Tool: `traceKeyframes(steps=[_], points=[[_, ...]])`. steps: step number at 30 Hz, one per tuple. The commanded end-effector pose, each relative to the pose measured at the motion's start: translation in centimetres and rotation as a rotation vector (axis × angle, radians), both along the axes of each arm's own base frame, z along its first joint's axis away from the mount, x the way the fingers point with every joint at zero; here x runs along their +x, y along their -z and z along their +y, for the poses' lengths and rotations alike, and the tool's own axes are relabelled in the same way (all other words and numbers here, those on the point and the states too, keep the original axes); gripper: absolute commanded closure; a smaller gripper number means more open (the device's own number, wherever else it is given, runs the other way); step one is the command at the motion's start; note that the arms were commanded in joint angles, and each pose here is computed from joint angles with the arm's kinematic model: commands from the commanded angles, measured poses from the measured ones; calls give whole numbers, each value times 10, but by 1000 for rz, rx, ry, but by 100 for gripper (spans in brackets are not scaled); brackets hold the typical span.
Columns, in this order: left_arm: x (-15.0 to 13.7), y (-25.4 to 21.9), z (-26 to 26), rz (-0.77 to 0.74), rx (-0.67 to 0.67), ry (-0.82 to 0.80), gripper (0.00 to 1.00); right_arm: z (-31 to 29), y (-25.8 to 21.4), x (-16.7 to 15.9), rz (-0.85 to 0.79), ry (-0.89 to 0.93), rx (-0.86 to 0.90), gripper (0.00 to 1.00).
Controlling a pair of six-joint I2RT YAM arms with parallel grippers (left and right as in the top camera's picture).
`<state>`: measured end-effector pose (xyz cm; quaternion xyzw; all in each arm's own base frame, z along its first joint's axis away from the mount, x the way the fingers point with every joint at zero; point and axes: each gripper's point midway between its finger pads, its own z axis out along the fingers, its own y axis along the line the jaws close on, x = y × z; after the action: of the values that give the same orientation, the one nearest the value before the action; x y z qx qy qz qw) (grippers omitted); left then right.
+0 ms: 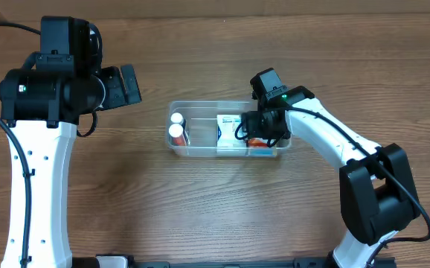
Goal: Pack container
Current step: 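Lower the red box into the container's right end and release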
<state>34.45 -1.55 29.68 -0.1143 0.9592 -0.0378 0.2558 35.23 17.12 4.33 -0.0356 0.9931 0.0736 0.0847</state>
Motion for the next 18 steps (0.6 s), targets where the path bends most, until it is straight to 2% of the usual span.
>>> traceKeyframes(steps=[1, 6, 14, 15, 17, 18], points=[[1, -7, 2, -23, 6, 9, 0, 0, -5, 7, -24, 9, 0, 9], [0, -6, 2, -18, 7, 9, 0, 5, -32, 18, -70, 8, 21, 3], [0, -6, 2, -15, 7, 9, 0, -8, -139, 40, -298, 48, 11, 5], [0, -6, 2, -15, 7, 9, 0, -13, -148, 40, -323, 59, 4, 6], [0, -6, 2, -15, 7, 9, 0, -26, -159, 39, -352, 88, -17, 17], [0, -6, 2, -15, 7, 9, 0, -36, -161, 39, -346, 107, -29, 31]])
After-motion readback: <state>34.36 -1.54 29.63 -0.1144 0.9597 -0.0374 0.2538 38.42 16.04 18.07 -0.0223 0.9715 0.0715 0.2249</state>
